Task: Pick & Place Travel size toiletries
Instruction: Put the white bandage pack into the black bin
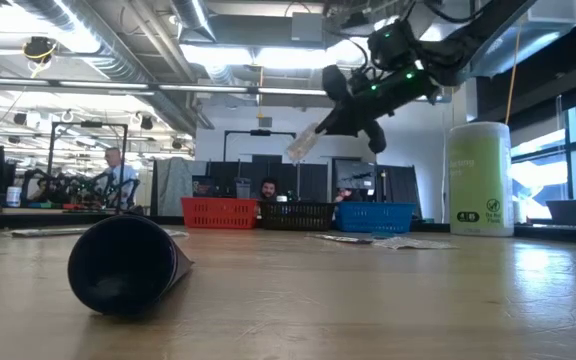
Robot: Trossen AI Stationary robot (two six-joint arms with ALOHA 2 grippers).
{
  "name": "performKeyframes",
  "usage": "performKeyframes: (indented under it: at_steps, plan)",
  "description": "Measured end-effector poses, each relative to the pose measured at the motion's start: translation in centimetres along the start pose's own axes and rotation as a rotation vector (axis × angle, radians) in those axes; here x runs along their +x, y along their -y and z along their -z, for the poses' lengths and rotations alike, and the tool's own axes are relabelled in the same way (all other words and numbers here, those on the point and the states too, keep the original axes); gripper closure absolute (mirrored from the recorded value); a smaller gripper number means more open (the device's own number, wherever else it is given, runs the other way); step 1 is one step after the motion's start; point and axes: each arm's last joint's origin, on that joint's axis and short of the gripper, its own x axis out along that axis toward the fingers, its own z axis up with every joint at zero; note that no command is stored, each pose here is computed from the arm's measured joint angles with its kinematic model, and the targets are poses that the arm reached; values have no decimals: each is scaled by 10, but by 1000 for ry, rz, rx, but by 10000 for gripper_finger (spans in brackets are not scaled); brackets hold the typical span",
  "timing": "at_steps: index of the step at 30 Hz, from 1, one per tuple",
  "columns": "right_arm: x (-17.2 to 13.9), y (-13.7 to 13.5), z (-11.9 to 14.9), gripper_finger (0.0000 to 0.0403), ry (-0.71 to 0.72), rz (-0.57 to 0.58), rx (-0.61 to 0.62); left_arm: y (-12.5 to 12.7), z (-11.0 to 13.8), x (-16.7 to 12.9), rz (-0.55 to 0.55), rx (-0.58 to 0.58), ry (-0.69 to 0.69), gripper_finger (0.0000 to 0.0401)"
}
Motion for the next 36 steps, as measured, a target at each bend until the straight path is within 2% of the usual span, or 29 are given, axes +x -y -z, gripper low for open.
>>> performKeyframes:
  at_steps: [6, 14, 23, 31, 36]
  plan:
    - [33, -7, -6, 403, -34, 26, 5, -10, -9, -10, -9, -45, 48, 244]
    - [67, 1, -8, 403, -95, 92, 153, -11, -10, -11, -6, -132, 52, 240]
    - [69, 17, -5, 403, -115, 212, 212, -10, -10, -11, -5, -136, 51, 243]
    - [81, 29, 11, 403, -152, 252, 260, -10, -10, -11, -5, -135, 51, 241]
    - [82, 33, 11, 403, -154, 268, 265, -10, -10, -11, -5, -135, 51, 240]
